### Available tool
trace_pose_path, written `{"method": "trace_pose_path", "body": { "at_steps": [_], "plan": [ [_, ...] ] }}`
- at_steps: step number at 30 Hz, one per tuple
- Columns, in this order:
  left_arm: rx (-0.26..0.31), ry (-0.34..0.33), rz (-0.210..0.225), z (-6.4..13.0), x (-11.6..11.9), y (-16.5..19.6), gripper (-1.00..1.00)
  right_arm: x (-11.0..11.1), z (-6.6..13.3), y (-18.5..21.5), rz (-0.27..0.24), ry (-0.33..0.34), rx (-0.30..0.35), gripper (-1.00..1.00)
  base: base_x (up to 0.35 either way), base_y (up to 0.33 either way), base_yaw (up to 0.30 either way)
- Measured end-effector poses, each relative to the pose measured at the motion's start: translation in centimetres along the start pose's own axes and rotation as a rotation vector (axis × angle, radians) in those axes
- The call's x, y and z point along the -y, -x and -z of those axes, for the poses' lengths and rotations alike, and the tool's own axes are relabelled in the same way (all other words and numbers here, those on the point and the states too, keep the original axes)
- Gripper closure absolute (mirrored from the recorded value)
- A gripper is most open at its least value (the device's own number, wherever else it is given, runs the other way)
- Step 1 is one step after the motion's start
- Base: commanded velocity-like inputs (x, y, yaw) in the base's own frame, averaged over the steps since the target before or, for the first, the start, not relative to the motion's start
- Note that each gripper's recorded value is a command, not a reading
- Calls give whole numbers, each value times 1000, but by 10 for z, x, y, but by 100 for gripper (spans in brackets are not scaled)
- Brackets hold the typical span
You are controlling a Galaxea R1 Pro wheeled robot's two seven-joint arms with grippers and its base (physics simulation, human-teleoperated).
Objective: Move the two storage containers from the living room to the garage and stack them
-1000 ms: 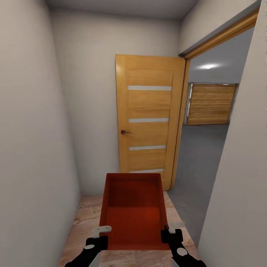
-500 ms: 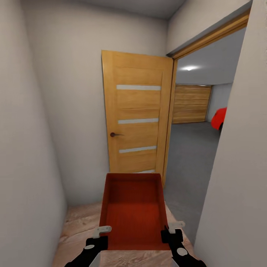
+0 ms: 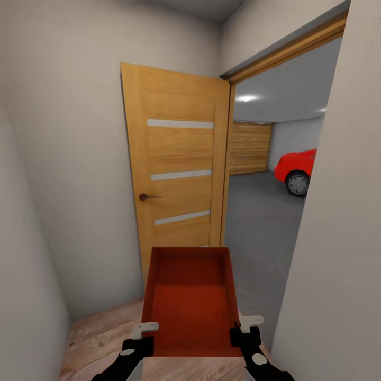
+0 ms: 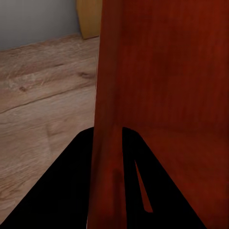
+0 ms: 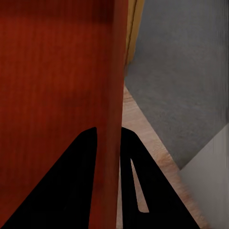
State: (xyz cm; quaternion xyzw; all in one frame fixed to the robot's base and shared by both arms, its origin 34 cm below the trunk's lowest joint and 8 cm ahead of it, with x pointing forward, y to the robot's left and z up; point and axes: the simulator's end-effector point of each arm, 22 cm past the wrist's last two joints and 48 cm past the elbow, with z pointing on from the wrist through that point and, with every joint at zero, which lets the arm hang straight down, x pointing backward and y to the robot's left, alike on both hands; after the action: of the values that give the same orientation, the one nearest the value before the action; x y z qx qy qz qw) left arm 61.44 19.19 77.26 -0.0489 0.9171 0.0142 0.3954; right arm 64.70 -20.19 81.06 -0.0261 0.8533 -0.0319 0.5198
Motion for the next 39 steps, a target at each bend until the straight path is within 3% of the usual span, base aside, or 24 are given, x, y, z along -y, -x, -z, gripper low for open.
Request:
{"method": "trace_pose_path", "body": {
  "at_steps": [7,20,39],
  "plan": [
    [0,-2,0,-1,-1,0,100,-1,0,0,0,-1,1,100,209,55,-285],
    [2,-1,0,-1,0,1,100,0,0,1,-1,-1,2,100,14,2,-277],
    [-2,0,1,0,0,-1,100,0,0,0,1,1,-2,100,279,0,-19]
  ]
}}
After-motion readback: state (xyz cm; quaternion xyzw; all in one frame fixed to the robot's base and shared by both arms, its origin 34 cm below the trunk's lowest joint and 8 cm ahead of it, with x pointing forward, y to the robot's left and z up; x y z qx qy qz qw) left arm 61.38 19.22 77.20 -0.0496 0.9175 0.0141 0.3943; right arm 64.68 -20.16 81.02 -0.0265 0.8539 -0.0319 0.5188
